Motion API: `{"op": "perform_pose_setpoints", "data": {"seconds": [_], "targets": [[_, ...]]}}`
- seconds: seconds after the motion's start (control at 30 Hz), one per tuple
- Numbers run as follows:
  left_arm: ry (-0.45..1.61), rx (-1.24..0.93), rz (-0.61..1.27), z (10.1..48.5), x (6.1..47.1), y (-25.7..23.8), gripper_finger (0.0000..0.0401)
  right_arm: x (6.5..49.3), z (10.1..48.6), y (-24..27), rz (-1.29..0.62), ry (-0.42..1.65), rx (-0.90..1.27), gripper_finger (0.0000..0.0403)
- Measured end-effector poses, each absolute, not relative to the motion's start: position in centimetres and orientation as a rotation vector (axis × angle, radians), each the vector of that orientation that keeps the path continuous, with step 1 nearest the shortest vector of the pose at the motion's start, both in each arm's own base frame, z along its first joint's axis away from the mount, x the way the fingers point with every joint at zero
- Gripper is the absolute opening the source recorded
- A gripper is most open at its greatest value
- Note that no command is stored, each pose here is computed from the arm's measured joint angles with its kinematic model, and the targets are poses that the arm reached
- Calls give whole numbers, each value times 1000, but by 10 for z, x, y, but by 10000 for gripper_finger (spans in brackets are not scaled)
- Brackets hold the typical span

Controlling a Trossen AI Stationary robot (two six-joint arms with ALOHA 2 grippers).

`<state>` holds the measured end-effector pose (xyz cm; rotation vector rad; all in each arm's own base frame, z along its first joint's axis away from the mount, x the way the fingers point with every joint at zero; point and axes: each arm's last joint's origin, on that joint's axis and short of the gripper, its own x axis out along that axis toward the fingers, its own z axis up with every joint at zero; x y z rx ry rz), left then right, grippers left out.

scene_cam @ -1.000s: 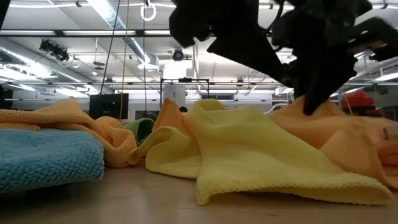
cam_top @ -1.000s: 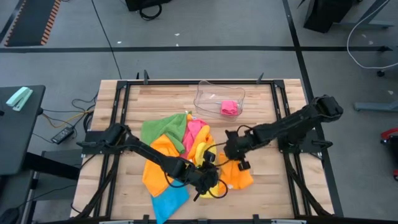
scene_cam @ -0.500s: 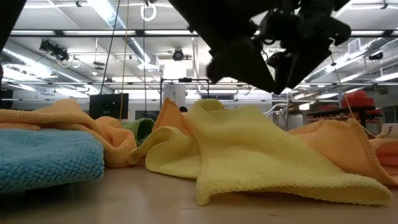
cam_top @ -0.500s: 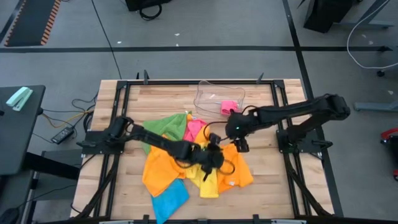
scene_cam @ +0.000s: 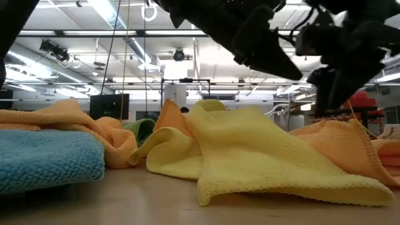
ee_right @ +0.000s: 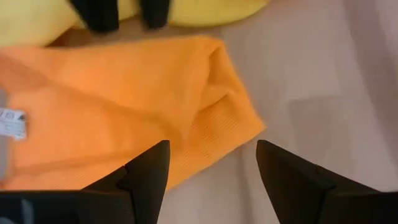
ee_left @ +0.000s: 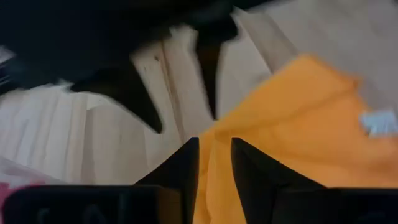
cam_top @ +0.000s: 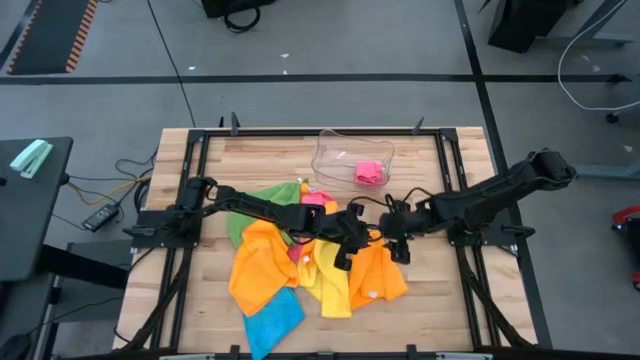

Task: Fold microfiber towels
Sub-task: Fold the right orange microfiber cloth

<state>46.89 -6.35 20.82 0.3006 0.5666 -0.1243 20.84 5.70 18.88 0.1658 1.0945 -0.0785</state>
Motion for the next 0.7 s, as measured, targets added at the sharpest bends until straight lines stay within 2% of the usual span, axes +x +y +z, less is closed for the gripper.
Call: {"op": "perform_pose_setpoints", "data": {"seconds": [0.1,0.27,0.37,0.6,0.7], "targets": [[536,249,-115,211,470,-68,133,203,187,69,-72,1095,160,248],[496,208,-128,198,476,-83,163,190,182,93,-81,1028,26,248],[496,185,-137,182,480,-91,166,175,174,104,-95,952,-27,248],[499,105,-72,157,487,-95,158,150,164,119,-132,671,26,248],[476,86,-60,154,489,-96,169,146,159,121,-140,610,10,248]]}}
